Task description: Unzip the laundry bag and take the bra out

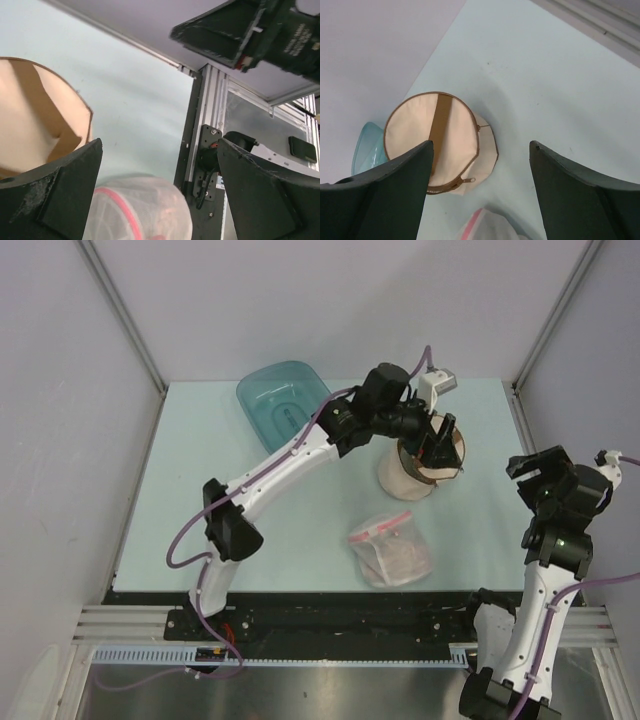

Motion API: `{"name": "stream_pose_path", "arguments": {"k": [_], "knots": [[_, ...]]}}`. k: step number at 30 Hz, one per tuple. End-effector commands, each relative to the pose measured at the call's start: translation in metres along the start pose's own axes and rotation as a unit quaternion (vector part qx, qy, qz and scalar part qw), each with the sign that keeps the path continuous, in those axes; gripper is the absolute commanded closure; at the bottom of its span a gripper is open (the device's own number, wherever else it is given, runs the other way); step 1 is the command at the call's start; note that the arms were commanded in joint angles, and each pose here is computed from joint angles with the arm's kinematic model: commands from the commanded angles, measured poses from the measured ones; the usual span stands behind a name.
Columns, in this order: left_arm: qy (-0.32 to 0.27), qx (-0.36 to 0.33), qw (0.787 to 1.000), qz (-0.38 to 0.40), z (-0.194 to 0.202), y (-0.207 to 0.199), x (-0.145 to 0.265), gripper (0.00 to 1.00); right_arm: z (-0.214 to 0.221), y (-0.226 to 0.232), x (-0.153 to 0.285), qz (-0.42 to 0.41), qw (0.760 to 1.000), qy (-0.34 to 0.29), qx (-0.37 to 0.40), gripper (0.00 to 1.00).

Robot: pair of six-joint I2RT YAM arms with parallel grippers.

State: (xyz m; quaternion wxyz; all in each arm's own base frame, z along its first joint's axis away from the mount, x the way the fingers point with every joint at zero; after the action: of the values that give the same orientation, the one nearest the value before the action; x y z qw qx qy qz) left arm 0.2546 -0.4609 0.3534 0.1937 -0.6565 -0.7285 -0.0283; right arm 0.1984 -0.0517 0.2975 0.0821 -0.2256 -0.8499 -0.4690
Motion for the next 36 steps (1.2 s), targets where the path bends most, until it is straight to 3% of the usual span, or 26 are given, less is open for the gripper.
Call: {"name": "stream_pose_path", "arguments": {"k": [1, 4, 7, 9, 13, 17, 20, 30, 36], "knots": [[-0.039, -0.003, 0.999, -0.022, -0.016, 0.024, 0.041, 0.0, 0.005, 0.013, -0.002, -0.044, 0.998, 0.039, 0.004, 0.19], [-0.026, 0.075, 0.991, -0.111, 0.004, 0.067, 0.051, 0.0, 0.012, 0.015, -0.006, -0.057, 0.996, 0.07, 0.015, 0.18], [-0.011, 0.207, 0.959, -0.193, 0.046, 0.128, 0.07, 0.02, 0.02, 0.015, -0.007, -0.058, 0.994, 0.088, 0.041, 0.18], [-0.01, 0.268, 0.942, -0.2, 0.075, 0.142, 0.07, 0.04, 0.025, 0.012, -0.007, -0.052, 0.993, 0.095, 0.056, 0.18], [-0.04, 0.331, 0.927, -0.173, 0.092, 0.156, 0.08, 0.05, 0.038, 0.014, -0.009, -0.05, 0.988, 0.118, 0.082, 0.17], [-0.022, 0.347, 0.92, -0.18, 0.111, 0.177, 0.066, 0.05, 0.059, 0.028, -0.014, -0.055, 0.98, 0.132, 0.142, 0.17], [-0.026, 0.34, 0.928, -0.15, 0.101, 0.179, 0.057, 0.05, 0.088, 0.047, -0.018, -0.032, 0.968, 0.144, 0.202, 0.15], [-0.004, 0.336, 0.933, -0.129, 0.11, 0.186, 0.038, 0.07, 0.179, 0.081, -0.07, 0.015, 0.961, 0.168, 0.219, 0.15], [0.005, 0.333, 0.934, -0.128, 0.116, 0.182, 0.04, 0.08, 0.174, 0.091, -0.08, 0.012, 0.97, 0.13, 0.203, 0.21]]}}
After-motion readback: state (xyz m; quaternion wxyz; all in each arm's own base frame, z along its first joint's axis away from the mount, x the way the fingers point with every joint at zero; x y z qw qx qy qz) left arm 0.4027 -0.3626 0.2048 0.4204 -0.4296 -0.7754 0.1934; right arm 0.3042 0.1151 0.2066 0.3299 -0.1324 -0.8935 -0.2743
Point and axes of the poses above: each gripper's point midway between its finger pads, its own x axis back along the fingers, its own y axis along the line the jaws close on, z = x × y, the point moved 6 cm from there along x, back along the fingers, and after that the axes turned 13 degrees about -x, right-handed, at the moved point
